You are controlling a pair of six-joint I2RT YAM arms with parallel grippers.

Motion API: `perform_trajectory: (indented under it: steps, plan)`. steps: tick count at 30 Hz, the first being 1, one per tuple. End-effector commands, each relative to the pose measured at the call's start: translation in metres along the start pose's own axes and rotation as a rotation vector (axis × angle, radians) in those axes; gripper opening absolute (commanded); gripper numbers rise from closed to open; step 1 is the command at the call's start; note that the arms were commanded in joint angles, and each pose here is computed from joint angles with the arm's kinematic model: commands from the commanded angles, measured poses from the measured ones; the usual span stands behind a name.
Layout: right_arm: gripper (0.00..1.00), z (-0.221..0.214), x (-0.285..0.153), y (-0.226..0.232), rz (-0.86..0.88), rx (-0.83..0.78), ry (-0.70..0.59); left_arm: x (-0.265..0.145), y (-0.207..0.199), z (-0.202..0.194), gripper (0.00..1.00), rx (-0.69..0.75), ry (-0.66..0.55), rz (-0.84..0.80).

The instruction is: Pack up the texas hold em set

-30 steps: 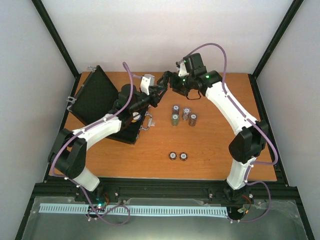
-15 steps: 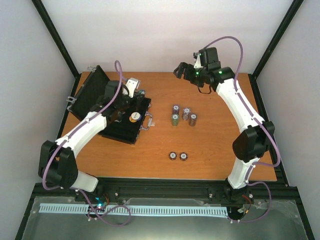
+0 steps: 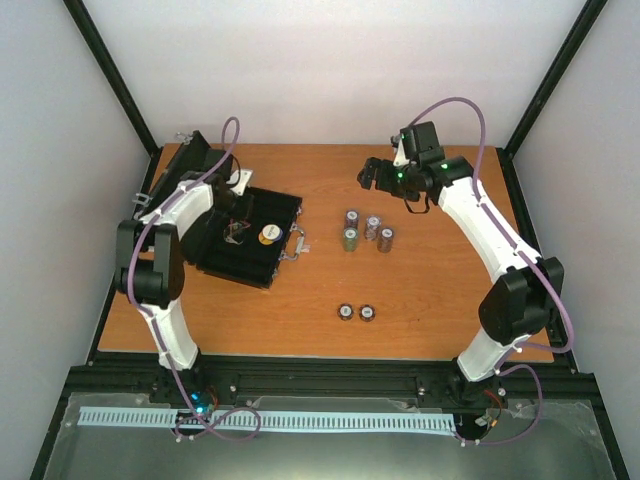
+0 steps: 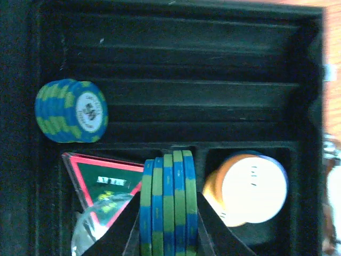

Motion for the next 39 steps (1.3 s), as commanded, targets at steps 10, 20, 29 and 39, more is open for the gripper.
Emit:
perform_trajectory:
  steps: [10, 20, 29, 39]
  plan:
    - [1.00, -0.013, 0.002, -0.006, -0.030, -0.013, 0.032, 0.026, 0.016, 0.043, 0.01, -0.029, 0.092, 0.037]
    - [1.00, -0.014, 0.012, -0.008, -0.034, -0.009, 0.057, 0.041, 0.020, 0.050, 0.01, -0.011, 0.151, 0.081]
    - [1.00, -0.017, 0.016, -0.010, -0.034, -0.008, 0.074, 0.053, 0.023, 0.050, 0.01, -0.021, 0.145, 0.092]
    - [1.00, -0.020, 0.019, -0.010, -0.025, -0.003, 0.090, 0.070, 0.027, 0.055, 0.01, -0.006, 0.169, 0.119]
Point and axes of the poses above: each gripper's point midway between its finger pads, its own x axis out along the fingers, its own y axis along the line the jaws close on, z = x × y, the point moved 10 cm from there along -x, back along the fingers, and after that the axes turned 10 degrees about -x, right-handed, at the moved point
